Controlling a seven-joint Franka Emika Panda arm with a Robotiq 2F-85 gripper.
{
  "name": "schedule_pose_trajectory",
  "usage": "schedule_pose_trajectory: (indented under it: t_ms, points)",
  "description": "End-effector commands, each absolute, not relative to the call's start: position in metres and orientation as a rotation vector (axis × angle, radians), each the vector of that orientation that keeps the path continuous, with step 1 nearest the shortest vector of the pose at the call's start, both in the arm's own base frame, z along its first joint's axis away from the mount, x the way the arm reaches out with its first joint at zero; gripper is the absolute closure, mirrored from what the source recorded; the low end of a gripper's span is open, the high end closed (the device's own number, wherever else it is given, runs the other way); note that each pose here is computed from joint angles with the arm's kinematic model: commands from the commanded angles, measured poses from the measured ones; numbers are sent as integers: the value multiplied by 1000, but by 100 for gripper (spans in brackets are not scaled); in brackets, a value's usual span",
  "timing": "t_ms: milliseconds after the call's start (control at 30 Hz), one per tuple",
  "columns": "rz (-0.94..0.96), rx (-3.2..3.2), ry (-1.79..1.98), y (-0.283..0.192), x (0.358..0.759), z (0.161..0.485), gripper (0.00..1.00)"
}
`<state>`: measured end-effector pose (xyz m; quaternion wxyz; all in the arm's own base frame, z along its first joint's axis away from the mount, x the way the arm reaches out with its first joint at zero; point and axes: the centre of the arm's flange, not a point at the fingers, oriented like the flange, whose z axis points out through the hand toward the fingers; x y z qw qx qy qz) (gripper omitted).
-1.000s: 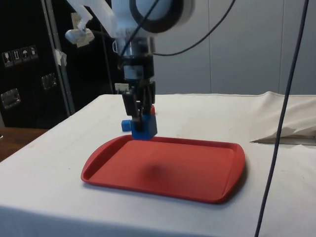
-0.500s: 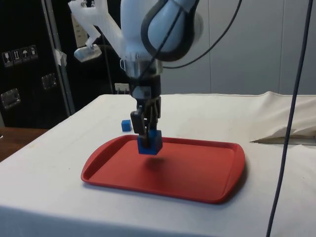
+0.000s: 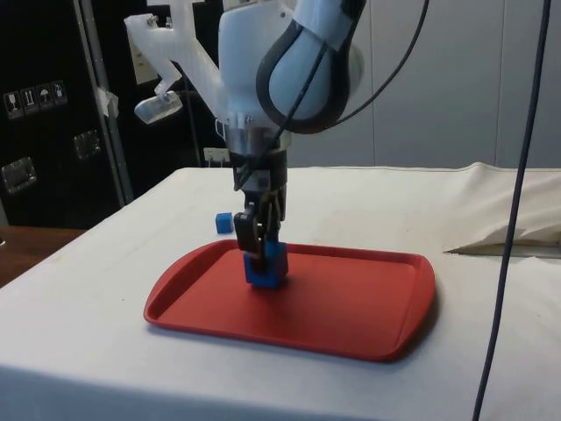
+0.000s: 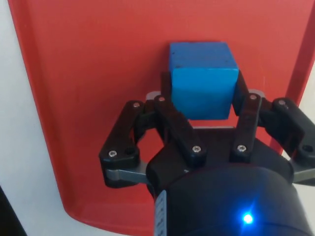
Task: Pick up the largest block and place it onto the tray.
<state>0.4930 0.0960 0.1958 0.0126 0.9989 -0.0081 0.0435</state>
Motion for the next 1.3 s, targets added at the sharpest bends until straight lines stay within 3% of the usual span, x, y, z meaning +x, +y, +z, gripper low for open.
schedule_pose_trajectory:
  t_ms: [0, 133, 167, 200, 267, 300, 700, 1267]
  points:
    - [153, 3117, -29, 98, 493, 195, 90]
    - [143, 3108, -24, 96, 493, 192, 52]
    - [158, 3114, -29, 98, 493, 193, 52]
    - [159, 3114, -29, 98, 494, 193, 43]
    - [161, 3113, -28, 98, 494, 193, 8]
    - [161, 3113, -28, 98, 494, 193, 1]
    - [164, 3111, -24, 97, 496, 197, 0]
    - [220, 3153, -11, 93, 501, 253, 0]
